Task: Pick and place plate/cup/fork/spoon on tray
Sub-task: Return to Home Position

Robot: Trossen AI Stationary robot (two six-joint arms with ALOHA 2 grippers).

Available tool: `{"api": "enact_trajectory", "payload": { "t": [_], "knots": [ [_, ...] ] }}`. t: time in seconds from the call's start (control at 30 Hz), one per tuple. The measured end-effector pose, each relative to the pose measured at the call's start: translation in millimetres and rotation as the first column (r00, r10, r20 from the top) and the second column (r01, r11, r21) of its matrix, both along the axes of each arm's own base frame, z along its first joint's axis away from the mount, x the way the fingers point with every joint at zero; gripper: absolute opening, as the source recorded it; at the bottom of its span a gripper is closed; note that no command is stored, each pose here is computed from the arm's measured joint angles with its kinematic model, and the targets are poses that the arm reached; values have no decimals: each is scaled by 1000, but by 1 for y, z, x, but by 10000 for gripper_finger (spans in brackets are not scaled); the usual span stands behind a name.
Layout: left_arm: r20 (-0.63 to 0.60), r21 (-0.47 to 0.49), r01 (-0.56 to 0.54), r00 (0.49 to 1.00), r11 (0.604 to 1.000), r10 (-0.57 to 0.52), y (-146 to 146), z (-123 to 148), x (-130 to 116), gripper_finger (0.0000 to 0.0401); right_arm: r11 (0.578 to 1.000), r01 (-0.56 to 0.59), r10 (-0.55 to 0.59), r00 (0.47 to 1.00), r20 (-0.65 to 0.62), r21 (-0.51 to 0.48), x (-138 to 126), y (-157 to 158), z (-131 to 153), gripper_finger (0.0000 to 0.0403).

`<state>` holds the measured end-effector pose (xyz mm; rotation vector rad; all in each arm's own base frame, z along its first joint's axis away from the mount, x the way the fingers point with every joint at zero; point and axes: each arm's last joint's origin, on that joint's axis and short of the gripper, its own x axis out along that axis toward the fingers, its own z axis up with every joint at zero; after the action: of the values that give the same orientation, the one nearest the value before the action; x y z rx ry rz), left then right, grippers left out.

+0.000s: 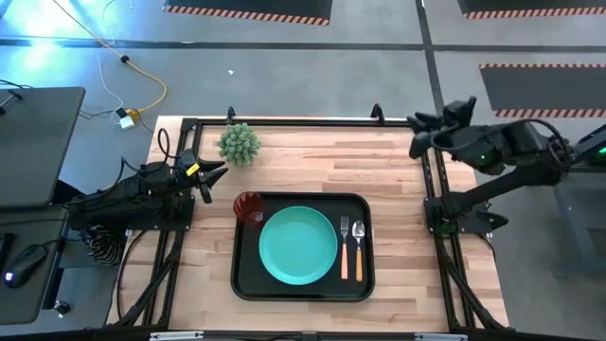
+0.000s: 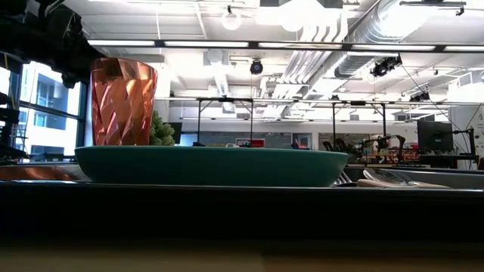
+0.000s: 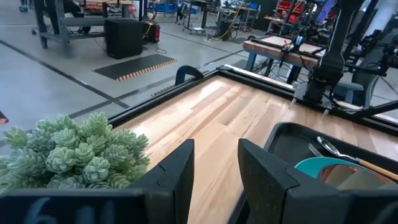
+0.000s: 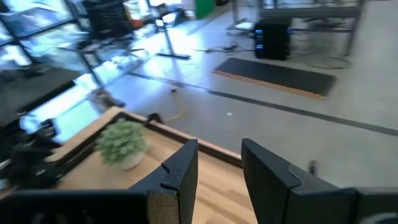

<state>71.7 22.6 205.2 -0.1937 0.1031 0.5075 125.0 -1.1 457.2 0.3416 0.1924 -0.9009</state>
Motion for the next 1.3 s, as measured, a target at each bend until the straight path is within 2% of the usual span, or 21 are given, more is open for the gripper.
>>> {"api": "enact_trajectory", "payload": {
  "t": [0.17, 0.3, 0.47, 0.57, 0.67, 0.93, 1.03, 1.17, 1.3],
  "knots": [
    [-1, 4, -27, 1000, 1000, 27, 1, 0, 0, 115, 991, -132, 133, 990, 57, -20, -9, 2, -32, 114],
    [-1, 8, -53, 999, 999, 53, 1, 0, -1, 115, 966, -252, 256, 960, 110, -52, -13, 3, -56, 114],
    [-2, 11, -72, 997, 997, 72, 2, 0, -1, 115, 883, -441, 465, 870, 163, -160, -16, 7, -79, 114],
    [-3, 11, -72, 997, 997, 72, 2, 0, -1, 115, 822, -522, 557, 820, 129, -227, -19, 9, -96, 114],
    [-4, 11, -72, 997, 997, 72, 2, 0, -1, 115, 796, -552, 587, 803, 101, -248, -24, 8, -114, 114],
    [-5, 11, -72, 997, 997, 72, 2, 0, -1, 115, 804, -550, 584, 802, 127, -225, -37, 6, -166, 115],
    [-5, 11, -72, 997, 997, 72, 2, 0, -1, 115, 796, -555, 597, 785, 164, -241, -42, 5, -181, 115],
    [-5, 11, -72, 997, 997, 72, 2, 0, -1, 115, 755, -594, 650, 732, 204, -277, -48, 6, -193, 115],
    [-6, 11, -71, 997, 997, 72, 2, 0, -1, 115, 686, -665, 725, 663, 188, -296, -53, 8, -206, 115]
  ]
}}
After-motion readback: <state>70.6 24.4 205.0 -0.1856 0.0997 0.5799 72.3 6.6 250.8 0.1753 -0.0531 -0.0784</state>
